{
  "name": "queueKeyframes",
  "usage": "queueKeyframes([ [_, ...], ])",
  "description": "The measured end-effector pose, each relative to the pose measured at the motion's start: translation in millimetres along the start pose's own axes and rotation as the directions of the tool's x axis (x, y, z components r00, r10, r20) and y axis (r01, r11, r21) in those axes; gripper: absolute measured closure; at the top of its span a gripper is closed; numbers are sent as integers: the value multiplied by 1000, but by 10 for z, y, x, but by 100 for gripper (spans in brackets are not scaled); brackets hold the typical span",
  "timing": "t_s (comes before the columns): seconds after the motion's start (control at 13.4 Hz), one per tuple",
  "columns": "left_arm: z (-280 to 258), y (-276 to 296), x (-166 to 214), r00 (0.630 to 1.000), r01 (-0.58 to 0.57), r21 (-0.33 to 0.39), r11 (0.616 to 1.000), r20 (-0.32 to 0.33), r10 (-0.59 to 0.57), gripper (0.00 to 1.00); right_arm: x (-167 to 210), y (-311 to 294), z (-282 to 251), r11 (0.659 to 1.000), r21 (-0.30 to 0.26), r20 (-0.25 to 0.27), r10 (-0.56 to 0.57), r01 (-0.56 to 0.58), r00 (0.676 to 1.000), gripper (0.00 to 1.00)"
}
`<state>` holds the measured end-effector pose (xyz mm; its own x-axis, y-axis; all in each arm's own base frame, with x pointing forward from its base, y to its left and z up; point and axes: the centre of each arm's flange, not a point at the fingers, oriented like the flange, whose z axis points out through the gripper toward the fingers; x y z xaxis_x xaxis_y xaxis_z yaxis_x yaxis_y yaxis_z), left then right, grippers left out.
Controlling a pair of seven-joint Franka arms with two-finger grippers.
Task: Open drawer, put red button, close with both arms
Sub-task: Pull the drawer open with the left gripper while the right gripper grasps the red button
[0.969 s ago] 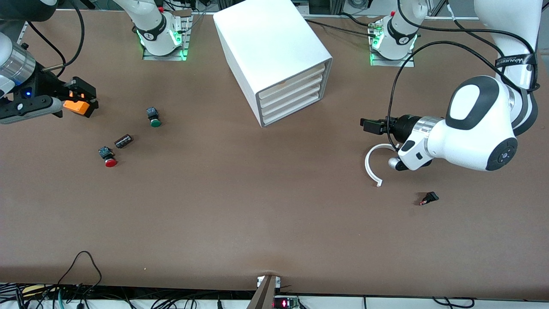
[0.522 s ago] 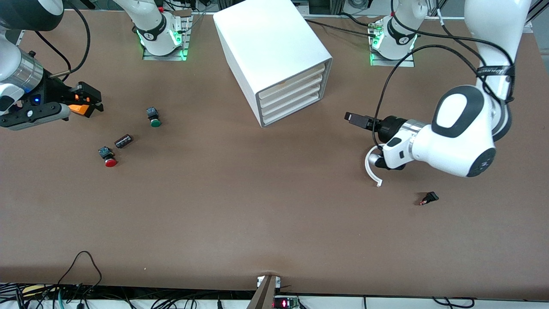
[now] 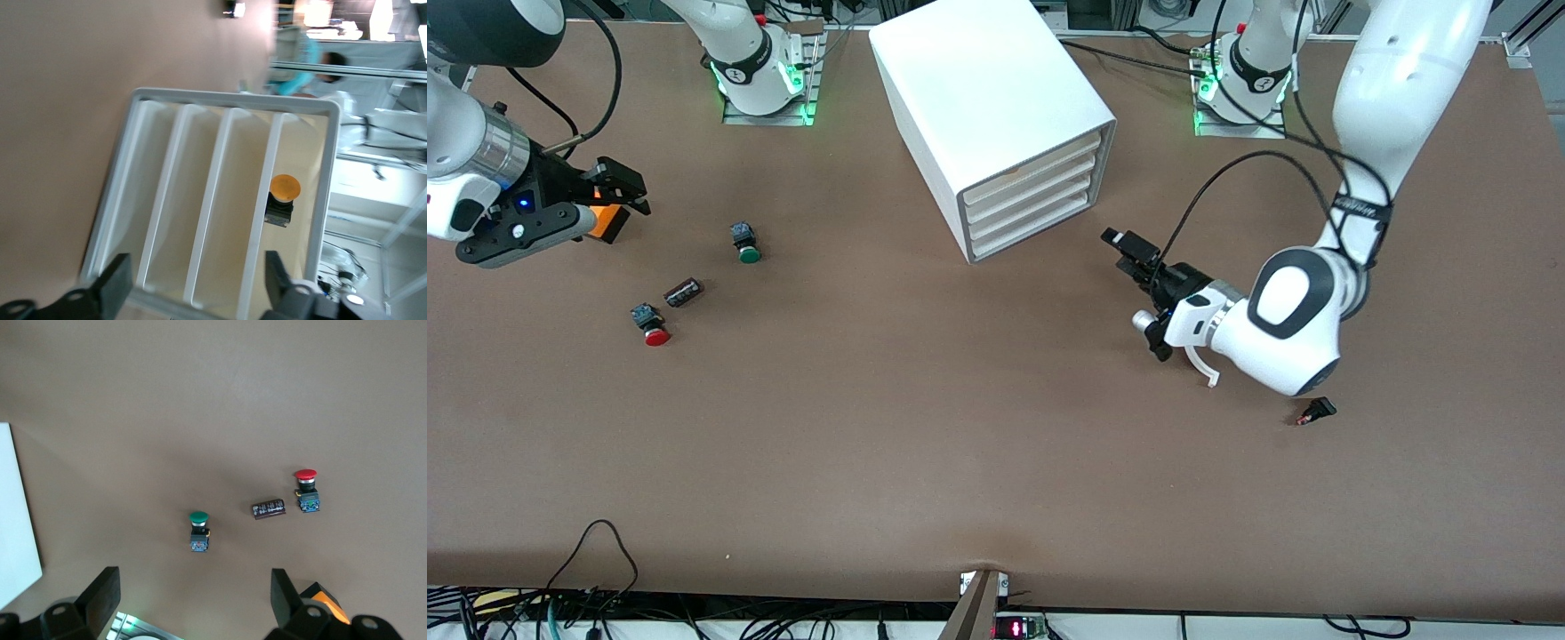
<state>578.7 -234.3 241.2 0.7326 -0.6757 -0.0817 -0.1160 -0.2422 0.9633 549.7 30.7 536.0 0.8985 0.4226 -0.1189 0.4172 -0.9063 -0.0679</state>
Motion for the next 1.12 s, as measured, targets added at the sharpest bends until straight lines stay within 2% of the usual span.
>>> queueKeyframes([
  [0.07,188,-220,-30,998,-68,-75,995,-18,67,15,43,52,128,1000,6,12,-18,18,1000,0],
  [0.15,372,-400,-59,993,-120,-129,984,-33,116,24,95,123,280,999,8,15,-34,34,999,0],
  [0.22,546,-515,-75,989,-147,-173,974,-47,140,30,136,211,456,999,7,14,-53,53,998,0],
  [0.37,866,-578,-86,987,-161,-230,960,-53,153,32,174,393,836,994,-12,6,-105,105,994,0],
  [0.6,1349,-611,-97,985,-174,-256,951,-44,169,41,194,718,1347,982,-32,-6,-185,185,983,0],
  [0.82,1771,-625,-124,989,-145,-286,947,-38,140,44,277,1044,1825,967,-54,-11,-250,249,968,0],
  [1.12,2020,-624,-155,993,-121,-310,943,-41,114,48,286,1465,2387,947,-109,-21,-305,301,952,0],
])
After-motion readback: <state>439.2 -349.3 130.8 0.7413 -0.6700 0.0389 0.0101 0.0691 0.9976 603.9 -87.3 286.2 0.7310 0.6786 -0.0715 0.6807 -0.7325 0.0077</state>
